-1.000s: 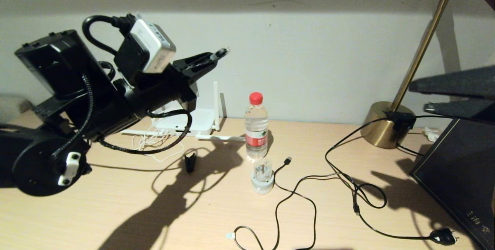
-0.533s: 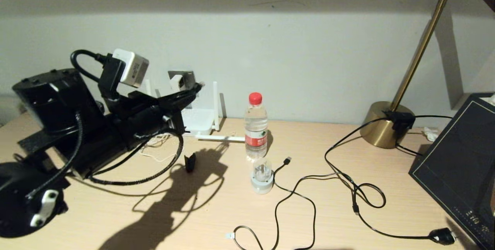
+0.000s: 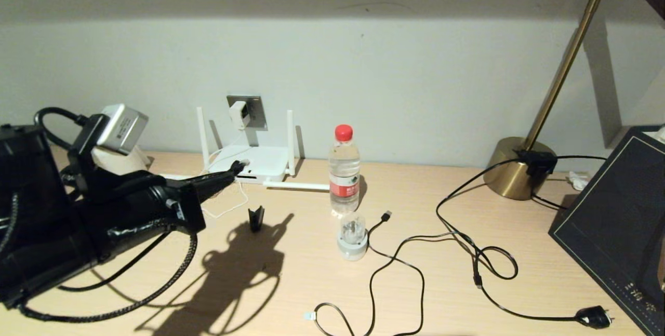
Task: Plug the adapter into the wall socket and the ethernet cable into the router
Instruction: Align cable and router interface
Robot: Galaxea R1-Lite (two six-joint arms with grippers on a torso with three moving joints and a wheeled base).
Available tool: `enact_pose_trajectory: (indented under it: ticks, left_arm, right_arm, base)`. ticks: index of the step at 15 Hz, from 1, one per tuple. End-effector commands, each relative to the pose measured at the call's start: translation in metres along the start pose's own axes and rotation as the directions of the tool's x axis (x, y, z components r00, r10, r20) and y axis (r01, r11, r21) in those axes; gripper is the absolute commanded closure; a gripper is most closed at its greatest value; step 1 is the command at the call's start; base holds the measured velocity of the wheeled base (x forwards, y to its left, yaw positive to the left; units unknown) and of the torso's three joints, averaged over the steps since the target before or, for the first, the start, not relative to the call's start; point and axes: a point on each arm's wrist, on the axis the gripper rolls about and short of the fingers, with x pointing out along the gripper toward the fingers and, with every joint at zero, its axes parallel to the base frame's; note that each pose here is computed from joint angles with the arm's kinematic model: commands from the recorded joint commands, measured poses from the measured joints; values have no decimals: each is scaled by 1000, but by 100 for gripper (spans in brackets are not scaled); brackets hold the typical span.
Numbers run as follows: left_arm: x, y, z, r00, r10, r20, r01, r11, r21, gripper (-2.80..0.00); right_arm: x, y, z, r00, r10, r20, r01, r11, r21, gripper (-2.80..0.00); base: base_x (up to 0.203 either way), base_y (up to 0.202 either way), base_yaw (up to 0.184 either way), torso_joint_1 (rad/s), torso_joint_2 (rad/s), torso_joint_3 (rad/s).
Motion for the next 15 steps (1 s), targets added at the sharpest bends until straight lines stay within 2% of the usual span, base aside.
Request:
enact_pose_trajectory:
  ticks: [1, 3, 5, 6, 7, 9, 10, 11, 12, 13, 15]
  left_arm:
    - [-10, 1, -6, 1000, 2, 1, -2, 999, -35, 0]
    - [-22, -2, -14, 1000, -15, 4, 15, 998, -60, 0]
    - [-28, -3, -15, 1000, -17, 10, 18, 995, -95, 0]
    - [-30, -3, -18, 1000, -19, 4, 19, 991, -131, 0]
    - [-30, -3, -22, 1000, -18, -9, 16, 990, -140, 0]
    - [-34, -2, -33, 999, -16, -41, 10, 991, -134, 0]
    - [-36, -3, -37, 999, -21, -47, 15, 992, -124, 0]
    - [-37, -3, -41, 999, -22, -44, 17, 994, -112, 0]
    - [-39, -3, -45, 999, -20, -50, 15, 995, -94, 0]
    - [-40, -2, -51, 997, -6, -71, 1, 997, -73, 0]
    - [-38, 0, -58, 995, 40, -96, -45, 997, -57, 0]
  right_arm:
    - [8, 4, -42, 999, 9, 33, -7, 998, -57, -280]
    - [28, 10, -74, 998, 16, 57, -9, 993, -115, -280]
    - [44, 15, -93, 995, 24, 100, -11, 991, -134, -280]
    - [48, 17, -97, 988, 46, 151, -26, 991, -133, -280]
    - [49, 18, -97, 983, 74, 170, -49, 988, -144, -280]
    - [50, 18, -99, 983, 72, 167, -41, 983, -179, -280]
    - [50, 18, -99, 980, 100, 170, -68, 980, -187, -280]
    - [51, 21, -102, 971, 174, 163, -142, 971, -194, -280]
    - [53, 23, -106, 950, 274, 150, -247, 953, -173, -280]
    - [54, 25, -109, 936, 323, 141, -306, 943, -132, -280]
    - [55, 24, -111, 957, 258, 130, -251, 966, -67, -280]
  base:
    - [0, 0, 0, 0, 0, 0]
    - [0, 0, 0, 0, 0, 0]
    - [0, 0, 0, 0, 0, 0]
    - [0, 0, 0, 0, 0, 0]
    - [0, 0, 0, 0, 0, 0]
    - [0, 0, 0, 0, 0, 0]
    - [0, 0, 0, 0, 0, 0]
    - [0, 0, 0, 0, 0, 0]
    - [0, 0, 0, 0, 0, 0]
    - [0, 0, 0, 0, 0, 0]
    - [0, 0, 0, 0, 0, 0]
